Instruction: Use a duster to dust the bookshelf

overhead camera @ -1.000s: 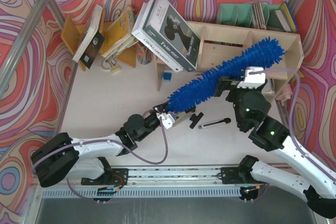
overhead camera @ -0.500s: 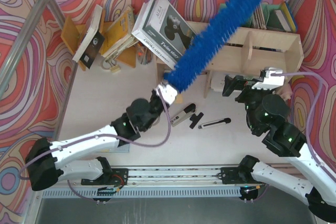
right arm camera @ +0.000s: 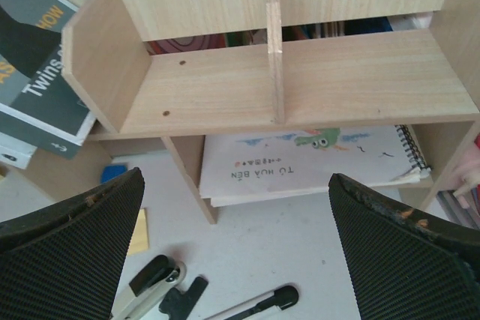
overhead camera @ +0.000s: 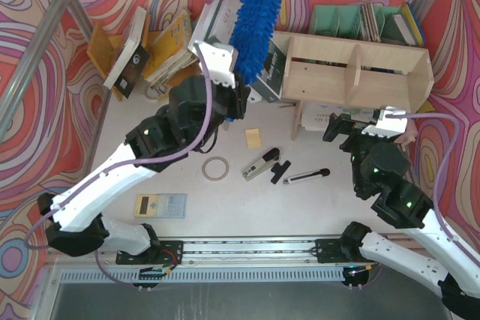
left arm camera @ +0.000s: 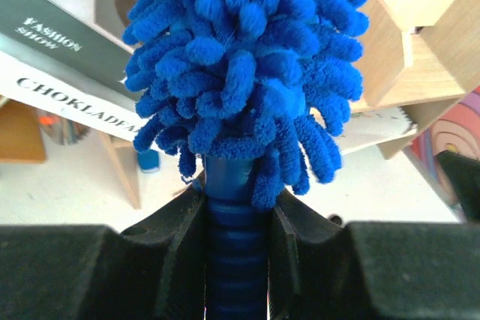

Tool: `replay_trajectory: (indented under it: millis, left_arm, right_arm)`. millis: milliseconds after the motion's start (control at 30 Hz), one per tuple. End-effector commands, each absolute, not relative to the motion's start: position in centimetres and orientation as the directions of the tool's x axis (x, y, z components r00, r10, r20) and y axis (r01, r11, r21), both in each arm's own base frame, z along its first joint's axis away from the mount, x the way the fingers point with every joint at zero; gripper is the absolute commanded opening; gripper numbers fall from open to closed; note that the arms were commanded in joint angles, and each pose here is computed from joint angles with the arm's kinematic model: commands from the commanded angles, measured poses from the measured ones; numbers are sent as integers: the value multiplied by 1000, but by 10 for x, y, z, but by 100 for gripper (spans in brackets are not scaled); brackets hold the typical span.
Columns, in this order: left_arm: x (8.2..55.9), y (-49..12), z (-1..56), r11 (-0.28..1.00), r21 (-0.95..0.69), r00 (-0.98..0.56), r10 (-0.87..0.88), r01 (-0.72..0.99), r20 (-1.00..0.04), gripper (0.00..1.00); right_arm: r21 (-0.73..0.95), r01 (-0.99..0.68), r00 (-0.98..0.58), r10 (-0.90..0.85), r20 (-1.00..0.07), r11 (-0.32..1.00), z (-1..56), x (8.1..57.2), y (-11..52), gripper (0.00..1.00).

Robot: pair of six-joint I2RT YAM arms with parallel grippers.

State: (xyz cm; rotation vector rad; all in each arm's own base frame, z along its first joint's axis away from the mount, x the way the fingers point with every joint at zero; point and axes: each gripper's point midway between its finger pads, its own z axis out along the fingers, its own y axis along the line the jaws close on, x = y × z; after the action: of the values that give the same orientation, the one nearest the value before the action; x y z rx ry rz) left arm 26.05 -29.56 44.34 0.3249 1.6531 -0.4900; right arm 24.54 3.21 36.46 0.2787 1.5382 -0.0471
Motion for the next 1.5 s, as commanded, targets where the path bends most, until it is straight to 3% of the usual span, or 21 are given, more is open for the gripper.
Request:
replay_trajectory:
  millis: [0,100,833,1233,1467]
  left_arm:
    - [249,-307,436,865,-216,-332,-61,453,-941,0]
    - [247,-324,433,869,-247,-427,-45,430,-903,0]
    - [251,-356,361,928,-202,-632,46,314,-774,0]
    - [244,-380,331,906,-182,-684,145,382,-715,0]
    - [219,-416,343,815,-178,-598,238,551,-766,0]
  right_arm:
    - [199,261,82,184,-980,945,364,241,19,99]
    - [196,275,79,181,-980,941,361,240,17,99]
    - [174,327,67,161,-985,929,345,236,7,99]
    - [164,339,65,150,-986,926,338,238,6,99]
    - [158,348,62,145,-987,924,335,238,6,99]
